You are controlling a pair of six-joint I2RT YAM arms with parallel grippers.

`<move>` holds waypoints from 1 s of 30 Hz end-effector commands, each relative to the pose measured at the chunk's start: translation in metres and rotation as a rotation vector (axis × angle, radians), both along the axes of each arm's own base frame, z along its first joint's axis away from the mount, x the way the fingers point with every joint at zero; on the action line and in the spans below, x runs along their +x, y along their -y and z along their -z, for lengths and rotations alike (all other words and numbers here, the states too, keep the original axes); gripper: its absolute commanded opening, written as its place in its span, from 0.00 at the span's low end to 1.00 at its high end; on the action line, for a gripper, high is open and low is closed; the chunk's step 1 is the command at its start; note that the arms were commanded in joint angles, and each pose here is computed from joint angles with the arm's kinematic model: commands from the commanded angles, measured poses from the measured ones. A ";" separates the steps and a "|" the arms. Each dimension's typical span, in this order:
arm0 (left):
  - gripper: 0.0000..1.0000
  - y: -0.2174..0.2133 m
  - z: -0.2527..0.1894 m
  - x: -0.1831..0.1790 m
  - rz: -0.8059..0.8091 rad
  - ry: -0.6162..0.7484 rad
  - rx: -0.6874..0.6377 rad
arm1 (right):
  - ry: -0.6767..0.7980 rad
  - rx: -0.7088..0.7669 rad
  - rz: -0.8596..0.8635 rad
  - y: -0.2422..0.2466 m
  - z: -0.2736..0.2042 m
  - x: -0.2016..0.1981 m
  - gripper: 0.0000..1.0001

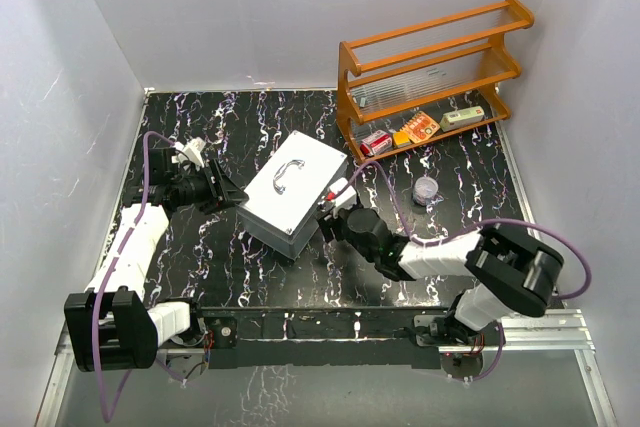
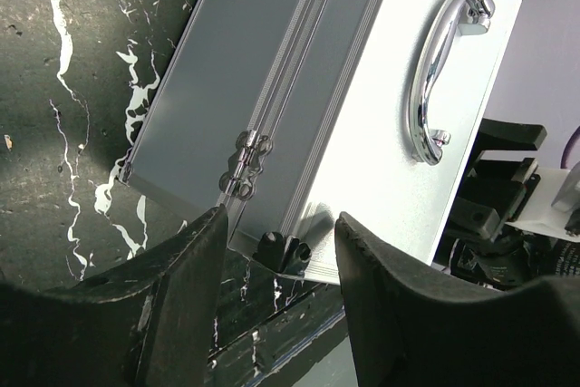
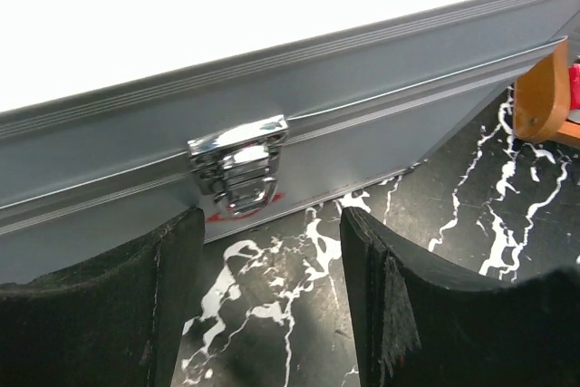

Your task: Organize the medicine kit

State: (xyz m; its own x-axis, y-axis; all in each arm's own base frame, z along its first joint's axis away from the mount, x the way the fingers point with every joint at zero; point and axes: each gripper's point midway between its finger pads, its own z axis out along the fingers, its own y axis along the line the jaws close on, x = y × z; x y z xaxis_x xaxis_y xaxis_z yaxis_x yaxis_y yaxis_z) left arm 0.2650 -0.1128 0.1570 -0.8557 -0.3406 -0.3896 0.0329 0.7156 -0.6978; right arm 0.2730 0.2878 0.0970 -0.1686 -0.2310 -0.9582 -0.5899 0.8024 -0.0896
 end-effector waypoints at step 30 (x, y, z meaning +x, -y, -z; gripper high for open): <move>0.46 0.005 -0.004 0.000 -0.002 0.038 -0.035 | 0.250 0.027 0.364 0.047 -0.045 0.044 0.34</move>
State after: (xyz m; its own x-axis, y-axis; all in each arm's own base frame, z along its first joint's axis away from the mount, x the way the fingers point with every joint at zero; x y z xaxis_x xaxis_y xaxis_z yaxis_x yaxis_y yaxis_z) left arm 0.2683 -0.1163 0.1562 -0.8450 -0.3630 -0.3926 0.0355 0.6945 -0.7186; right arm 0.3083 0.2542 0.1143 -0.0726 -0.2163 -0.9736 -0.3197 0.9298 -0.1827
